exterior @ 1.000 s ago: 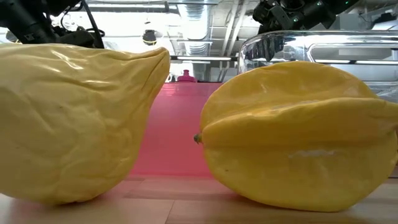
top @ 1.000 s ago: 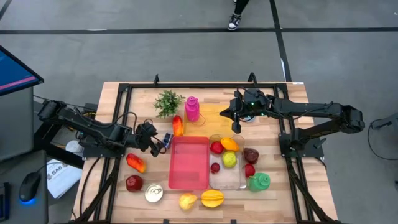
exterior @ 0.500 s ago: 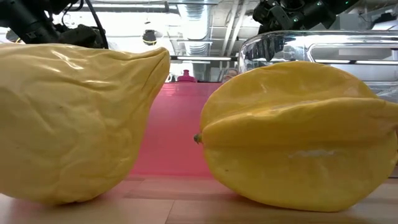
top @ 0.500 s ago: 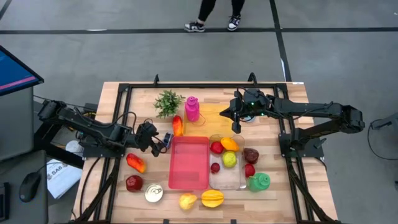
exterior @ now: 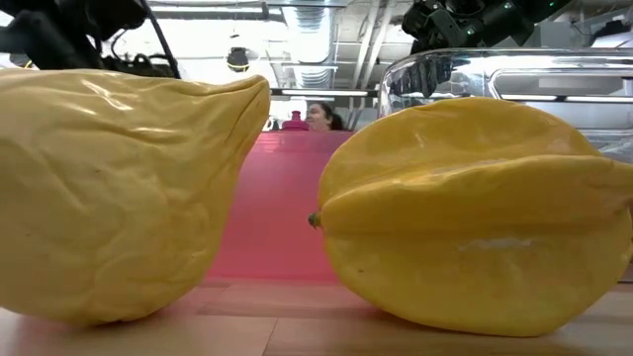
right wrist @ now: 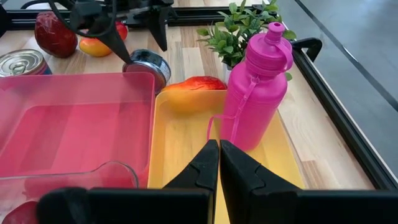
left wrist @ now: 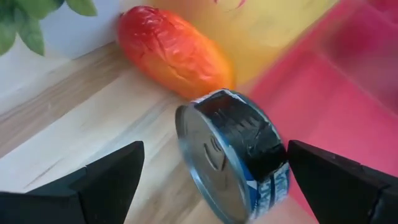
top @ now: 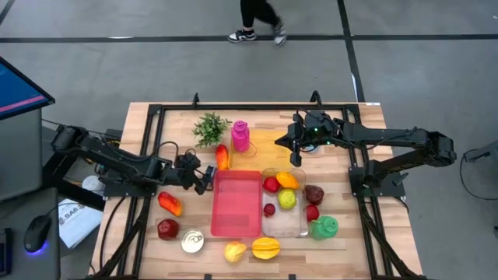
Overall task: Pick & Place Food Item
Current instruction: Put the blue tuna can into the red bin
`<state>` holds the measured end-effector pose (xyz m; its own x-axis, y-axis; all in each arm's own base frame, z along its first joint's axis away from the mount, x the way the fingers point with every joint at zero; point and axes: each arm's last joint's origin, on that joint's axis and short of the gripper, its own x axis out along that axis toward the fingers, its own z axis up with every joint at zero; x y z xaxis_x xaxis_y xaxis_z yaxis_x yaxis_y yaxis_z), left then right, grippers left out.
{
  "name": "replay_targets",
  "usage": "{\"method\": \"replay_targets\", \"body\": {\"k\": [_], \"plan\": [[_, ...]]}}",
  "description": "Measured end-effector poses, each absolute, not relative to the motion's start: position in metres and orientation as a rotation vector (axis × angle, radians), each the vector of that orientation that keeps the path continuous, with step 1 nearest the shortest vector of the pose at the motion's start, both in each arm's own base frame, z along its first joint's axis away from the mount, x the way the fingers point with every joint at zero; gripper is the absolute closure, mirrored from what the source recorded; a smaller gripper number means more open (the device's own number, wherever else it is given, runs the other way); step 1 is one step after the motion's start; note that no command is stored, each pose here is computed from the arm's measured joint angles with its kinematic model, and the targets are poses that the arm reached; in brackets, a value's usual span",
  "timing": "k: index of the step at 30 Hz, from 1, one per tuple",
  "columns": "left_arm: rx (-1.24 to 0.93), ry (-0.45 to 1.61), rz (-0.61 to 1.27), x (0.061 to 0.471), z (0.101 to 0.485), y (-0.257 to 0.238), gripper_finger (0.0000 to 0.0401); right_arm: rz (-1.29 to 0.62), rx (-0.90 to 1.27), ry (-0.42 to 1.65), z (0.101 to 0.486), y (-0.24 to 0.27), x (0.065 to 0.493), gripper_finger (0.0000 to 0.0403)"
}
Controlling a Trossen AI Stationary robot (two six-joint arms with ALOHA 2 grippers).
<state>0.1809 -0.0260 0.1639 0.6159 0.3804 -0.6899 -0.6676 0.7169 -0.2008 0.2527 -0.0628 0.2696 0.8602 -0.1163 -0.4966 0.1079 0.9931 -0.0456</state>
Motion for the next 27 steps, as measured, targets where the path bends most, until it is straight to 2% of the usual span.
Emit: {"method": "replay_targets", "body": {"k": [7,16,27], "plan": [[-0.457,0.708,0.673,0.183,0.156,-0.022,0.0018,-0.117,-0.015,0.526,0.269,-0.063,0.252,0.0392],[-0.369,0.742,0.641,0.183,0.155,-0.021,0.0018,-0.117,-0.016,0.526,0.269,-0.063,0.252,0.0392],[-0.343,0.701,0.682,0.181,0.126,-0.019,0.0018,-0.118,-0.016,0.526,0.269,-0.063,0.253,0.0392]]}}
